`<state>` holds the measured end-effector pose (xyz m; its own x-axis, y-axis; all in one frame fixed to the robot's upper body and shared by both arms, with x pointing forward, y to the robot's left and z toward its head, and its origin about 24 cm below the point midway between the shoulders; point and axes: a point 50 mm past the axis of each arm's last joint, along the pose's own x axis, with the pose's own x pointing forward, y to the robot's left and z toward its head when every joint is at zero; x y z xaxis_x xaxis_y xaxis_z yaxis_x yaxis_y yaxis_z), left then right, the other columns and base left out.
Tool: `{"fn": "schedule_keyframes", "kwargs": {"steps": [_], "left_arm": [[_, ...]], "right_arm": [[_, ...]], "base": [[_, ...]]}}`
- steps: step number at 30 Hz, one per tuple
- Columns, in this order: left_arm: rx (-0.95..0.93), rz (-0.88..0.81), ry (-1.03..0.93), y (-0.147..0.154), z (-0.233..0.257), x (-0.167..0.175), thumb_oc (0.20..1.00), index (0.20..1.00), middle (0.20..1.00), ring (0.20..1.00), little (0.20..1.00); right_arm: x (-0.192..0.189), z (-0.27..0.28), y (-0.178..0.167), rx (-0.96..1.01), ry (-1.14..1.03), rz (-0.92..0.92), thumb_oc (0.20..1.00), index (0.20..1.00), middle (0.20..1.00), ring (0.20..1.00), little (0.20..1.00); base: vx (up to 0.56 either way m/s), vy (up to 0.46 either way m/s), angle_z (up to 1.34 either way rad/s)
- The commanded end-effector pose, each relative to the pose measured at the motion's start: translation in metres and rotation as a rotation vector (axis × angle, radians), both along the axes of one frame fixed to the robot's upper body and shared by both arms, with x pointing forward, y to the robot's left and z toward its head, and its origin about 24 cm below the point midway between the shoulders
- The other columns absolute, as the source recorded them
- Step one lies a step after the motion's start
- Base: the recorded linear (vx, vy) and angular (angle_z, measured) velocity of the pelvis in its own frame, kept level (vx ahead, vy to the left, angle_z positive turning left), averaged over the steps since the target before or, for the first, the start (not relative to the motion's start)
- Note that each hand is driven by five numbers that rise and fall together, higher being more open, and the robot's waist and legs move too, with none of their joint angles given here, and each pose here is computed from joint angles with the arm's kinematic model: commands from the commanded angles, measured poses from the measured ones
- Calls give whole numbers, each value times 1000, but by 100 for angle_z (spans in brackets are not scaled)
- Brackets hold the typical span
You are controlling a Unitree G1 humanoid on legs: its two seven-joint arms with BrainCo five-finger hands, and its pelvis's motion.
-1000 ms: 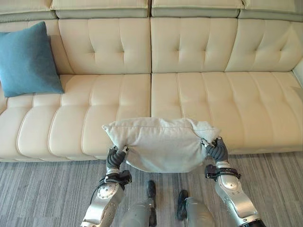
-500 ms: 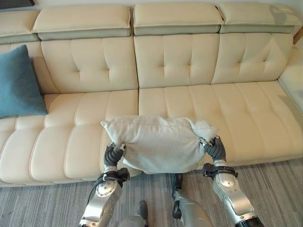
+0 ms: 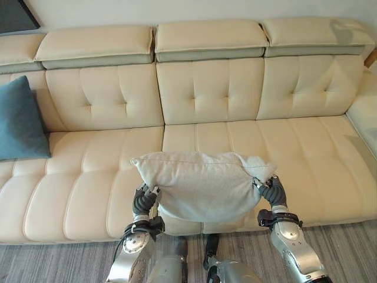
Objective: Pick up all the scattered cushions and arrange them neatly on the sofa.
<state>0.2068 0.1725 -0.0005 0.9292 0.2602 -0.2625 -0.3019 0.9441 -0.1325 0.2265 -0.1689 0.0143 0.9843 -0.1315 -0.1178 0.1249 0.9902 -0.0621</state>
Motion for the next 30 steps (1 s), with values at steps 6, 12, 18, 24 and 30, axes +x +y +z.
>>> {"fn": "schedule_keyframes", "kwargs": {"steps": [6,12,18,24,30], "left_arm": [[81,-35,-279,-3,55,17,200,200,200,200,200],[172,52,-389,-2,81,44,200,200,200,200,200],[193,166,-486,3,110,68,200,200,200,200,200],[265,235,-588,6,147,97,200,200,200,200,200],[380,310,-708,11,188,113,200,200,200,200,200]], "right_arm": [[28,67,33,75,-338,87,200,200,200,200,200],[51,93,62,81,-421,109,200,200,200,200,200],[73,117,90,111,-462,142,200,200,200,200,200],[101,141,111,93,-470,148,200,200,200,200,200],[122,174,118,49,-525,127,200,200,200,200,200]], "base": [[108,62,12],[43,58,5],[22,34,3],[-2,24,4],[-29,0,13]]}}
